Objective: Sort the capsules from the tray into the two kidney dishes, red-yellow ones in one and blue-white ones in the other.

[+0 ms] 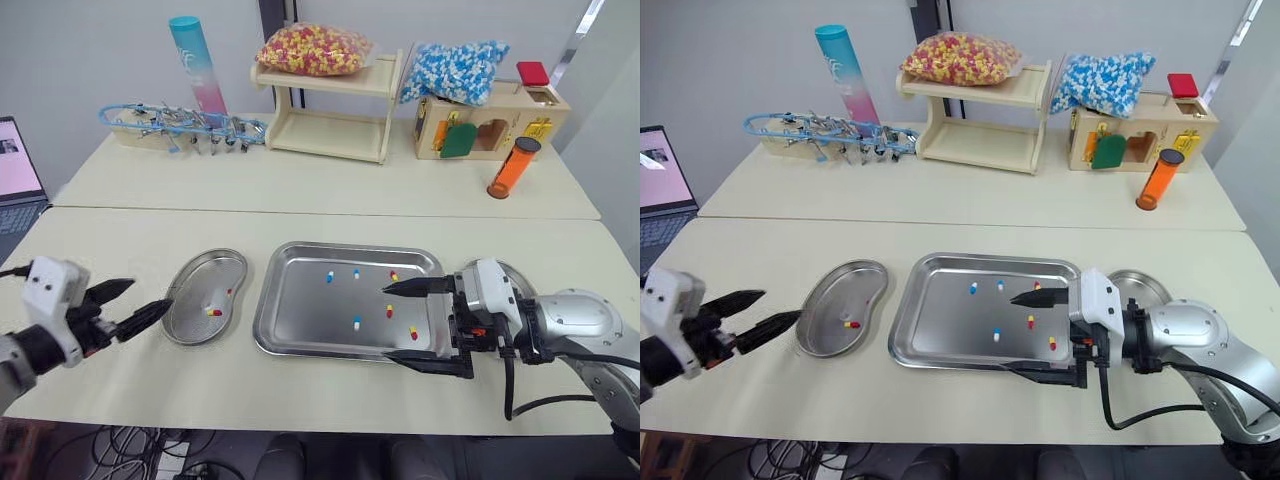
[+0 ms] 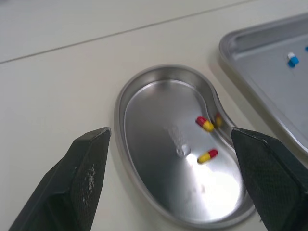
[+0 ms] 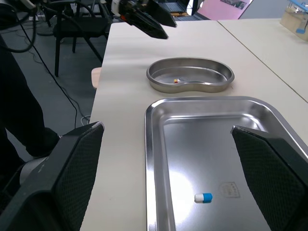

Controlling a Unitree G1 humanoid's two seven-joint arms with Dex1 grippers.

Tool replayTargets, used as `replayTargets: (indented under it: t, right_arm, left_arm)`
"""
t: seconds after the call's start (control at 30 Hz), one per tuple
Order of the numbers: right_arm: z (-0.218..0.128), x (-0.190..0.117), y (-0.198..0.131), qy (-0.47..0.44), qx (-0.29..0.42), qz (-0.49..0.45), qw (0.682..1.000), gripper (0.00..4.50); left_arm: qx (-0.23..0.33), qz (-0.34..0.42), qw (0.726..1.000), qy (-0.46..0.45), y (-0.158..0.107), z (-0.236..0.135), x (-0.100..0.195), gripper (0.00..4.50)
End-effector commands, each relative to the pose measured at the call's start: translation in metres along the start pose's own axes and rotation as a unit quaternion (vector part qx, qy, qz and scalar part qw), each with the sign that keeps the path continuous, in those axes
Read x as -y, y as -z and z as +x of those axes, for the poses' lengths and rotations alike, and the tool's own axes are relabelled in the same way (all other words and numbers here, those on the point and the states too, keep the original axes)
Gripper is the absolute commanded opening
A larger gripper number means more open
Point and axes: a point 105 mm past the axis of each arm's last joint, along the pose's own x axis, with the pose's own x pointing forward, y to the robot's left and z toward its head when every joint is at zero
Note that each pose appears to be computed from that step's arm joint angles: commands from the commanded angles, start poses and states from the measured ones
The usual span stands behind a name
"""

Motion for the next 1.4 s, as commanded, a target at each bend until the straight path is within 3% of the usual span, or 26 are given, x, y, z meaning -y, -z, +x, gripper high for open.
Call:
replayTargets:
  t: [0.03, 0.3, 0.4, 0.47, 0.73, 1.4]
  right_arm:
    - [-0.008, 0.001, -0.006, 0.014, 0.000, -0.018, 1.000, 4.50]
    - [-0.064, 0.009, 0.019, 0.124, -0.081, -0.025, 0.989, 4.50]
    - [-0.088, 0.008, 0.029, 0.158, -0.108, -0.023, 0.981, 4.50]
    - [-0.109, 0.005, 0.037, 0.186, -0.133, -0.021, 0.973, 4.50]
    - [-0.168, -0.006, 0.065, 0.253, -0.202, -0.007, 0.946, 4.50]
    - [-0.164, -0.006, 0.069, 0.263, -0.215, 0.019, 0.941, 4.50]
  left_arm:
    - [0.009, 0.039, 0.999, -0.001, -0.006, -0.022, 0.001, 4.11]
    - [0.004, 0.002, 0.997, -0.072, 0.041, -0.041, 0.013, 4.11]
    - [0.011, -0.007, 0.996, -0.087, 0.047, -0.037, 0.013, 4.11]
    - [0.014, -0.011, 0.997, -0.080, 0.049, -0.034, 0.013, 4.47]
    - [0.013, -0.015, 0.998, -0.059, 0.055, -0.030, 0.010, 4.49]
    - [0.052, -0.020, 0.998, 0.004, 0.042, -0.010, 0.044, 4.49]
